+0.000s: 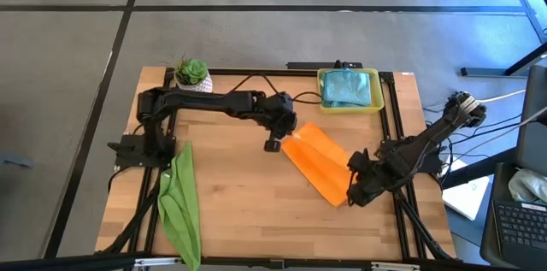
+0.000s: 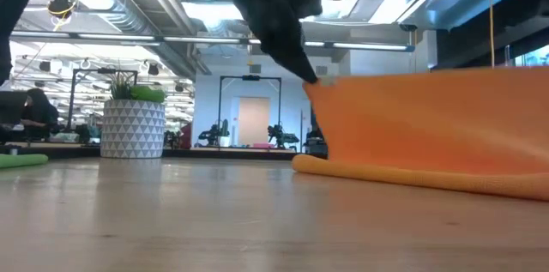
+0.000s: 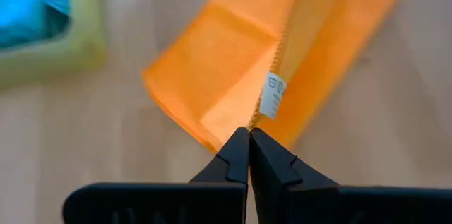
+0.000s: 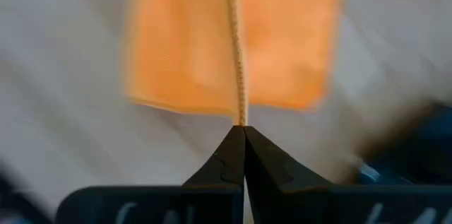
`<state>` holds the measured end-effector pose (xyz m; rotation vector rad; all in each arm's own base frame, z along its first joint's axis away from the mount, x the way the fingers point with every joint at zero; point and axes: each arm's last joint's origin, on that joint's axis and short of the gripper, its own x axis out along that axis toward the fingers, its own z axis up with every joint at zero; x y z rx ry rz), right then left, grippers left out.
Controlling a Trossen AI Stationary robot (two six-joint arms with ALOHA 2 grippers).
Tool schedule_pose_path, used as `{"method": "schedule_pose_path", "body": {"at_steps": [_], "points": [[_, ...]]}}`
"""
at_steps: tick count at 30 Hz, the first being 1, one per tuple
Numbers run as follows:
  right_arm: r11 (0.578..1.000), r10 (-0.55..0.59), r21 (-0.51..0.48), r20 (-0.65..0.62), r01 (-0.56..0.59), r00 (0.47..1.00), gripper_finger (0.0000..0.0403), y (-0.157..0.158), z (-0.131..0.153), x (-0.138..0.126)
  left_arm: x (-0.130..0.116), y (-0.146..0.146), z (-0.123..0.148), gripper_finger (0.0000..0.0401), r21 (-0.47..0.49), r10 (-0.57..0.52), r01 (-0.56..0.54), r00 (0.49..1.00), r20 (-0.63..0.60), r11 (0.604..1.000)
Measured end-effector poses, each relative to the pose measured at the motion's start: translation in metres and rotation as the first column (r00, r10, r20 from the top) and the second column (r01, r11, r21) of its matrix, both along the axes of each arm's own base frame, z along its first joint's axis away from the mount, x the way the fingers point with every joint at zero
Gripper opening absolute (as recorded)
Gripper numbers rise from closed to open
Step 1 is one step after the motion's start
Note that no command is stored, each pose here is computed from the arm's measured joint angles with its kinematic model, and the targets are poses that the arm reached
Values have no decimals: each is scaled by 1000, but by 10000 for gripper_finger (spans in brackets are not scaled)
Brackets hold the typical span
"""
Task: Fold microfiber towels
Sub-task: Fold the orange microfiber towel
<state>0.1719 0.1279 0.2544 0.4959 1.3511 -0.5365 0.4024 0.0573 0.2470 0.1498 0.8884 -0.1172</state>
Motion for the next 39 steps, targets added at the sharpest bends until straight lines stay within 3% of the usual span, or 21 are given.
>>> {"method": "schedule_pose_path", "body": {"at_steps": [5,11,14,18,24,27,30,34,39], "points": [[995,30,93,179,-47,983,5,11,21,15,-23,-24,18,0,-68,-5,-2,994,-105,998],[985,-27,167,424,-48,905,5,26,29,39,-45,-59,21,0,-91,-82,59,956,-282,994],[980,-42,191,470,-55,882,3,34,24,52,-56,-78,17,0,-110,-105,68,916,-386,992],[962,-40,257,472,-94,881,4,48,12,67,-63,-102,16,0,-161,-160,98,885,-438,982],[916,-9,346,520,-201,854,4,65,3,85,-80,-127,15,0,-234,-180,54,806,-564,971],[923,-3,335,499,-190,867,4,65,-1,85,-80,-132,14,0,-195,-191,97,812,-552,976],[941,24,295,431,-165,902,4,60,-7,79,-72,-128,14,0,-167,-172,101,851,-496,981],[971,65,203,279,-125,958,4,50,-16,66,-53,-113,9,0,-147,-137,84,905,-403,986],[996,72,40,44,-74,996,4,33,-24,45,-32,-80,5,0,-33,-62,55,960,-275,998]]}}
